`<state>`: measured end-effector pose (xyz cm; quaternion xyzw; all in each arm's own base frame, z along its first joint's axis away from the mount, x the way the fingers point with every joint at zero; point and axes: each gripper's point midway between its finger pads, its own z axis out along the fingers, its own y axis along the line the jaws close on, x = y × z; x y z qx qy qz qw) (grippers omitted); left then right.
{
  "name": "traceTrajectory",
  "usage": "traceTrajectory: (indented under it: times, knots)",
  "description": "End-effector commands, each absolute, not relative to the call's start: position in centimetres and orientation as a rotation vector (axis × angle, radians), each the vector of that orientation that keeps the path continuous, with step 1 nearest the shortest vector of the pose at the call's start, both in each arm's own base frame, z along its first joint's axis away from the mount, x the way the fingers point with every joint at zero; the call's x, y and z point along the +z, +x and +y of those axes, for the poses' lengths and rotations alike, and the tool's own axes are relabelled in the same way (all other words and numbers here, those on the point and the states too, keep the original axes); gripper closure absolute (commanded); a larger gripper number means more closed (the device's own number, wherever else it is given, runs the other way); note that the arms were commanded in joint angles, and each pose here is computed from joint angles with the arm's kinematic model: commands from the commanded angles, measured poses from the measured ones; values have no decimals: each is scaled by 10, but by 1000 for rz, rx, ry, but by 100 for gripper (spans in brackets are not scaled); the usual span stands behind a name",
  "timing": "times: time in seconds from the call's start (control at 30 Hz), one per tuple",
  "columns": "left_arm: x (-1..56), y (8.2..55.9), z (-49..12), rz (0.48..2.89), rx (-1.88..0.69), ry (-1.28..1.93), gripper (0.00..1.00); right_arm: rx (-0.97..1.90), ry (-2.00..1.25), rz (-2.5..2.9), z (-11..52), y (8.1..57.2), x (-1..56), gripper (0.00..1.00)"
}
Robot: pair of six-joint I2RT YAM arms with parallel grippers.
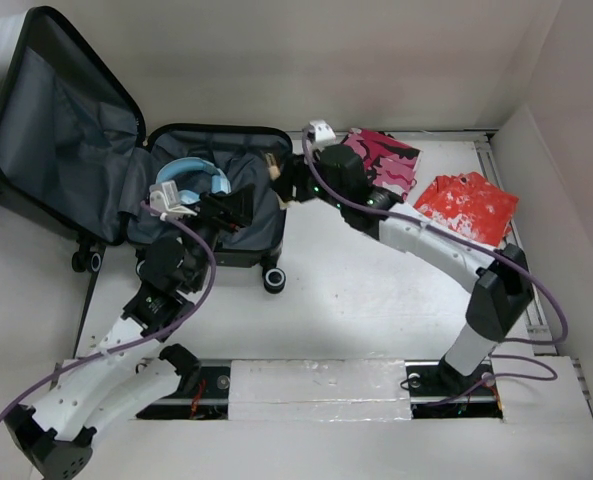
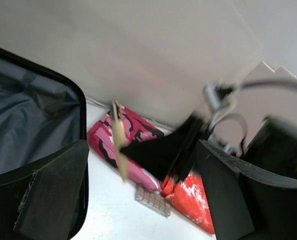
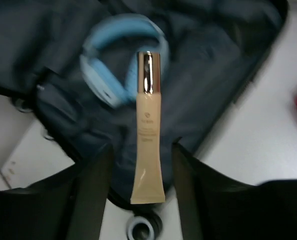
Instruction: Pack the luggage
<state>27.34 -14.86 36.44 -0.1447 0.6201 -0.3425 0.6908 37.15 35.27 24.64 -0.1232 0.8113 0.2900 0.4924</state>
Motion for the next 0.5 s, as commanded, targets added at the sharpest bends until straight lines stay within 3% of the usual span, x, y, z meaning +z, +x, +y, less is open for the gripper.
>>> traceTrajectory:
  times: [0.0,0.1,0.23,0.37,0.47]
  knots:
    - [360,276,-150,1412,-753,-327,15,906,-412,1833,409,373,298,41]
    - [343,285,-153,1464,-712,-331,10,859,-349,1843,394,390,311,35]
    - [325,294,-177,1530,-736,-268,8,733,-208,1837,328,404,311,34]
    - [302,300,-217,1611,-759,-179,8,462,14,1904,227,414,268,40]
    - [292,296,-252,1648,-761,-98,8,299,98,2045,170,399,190,43]
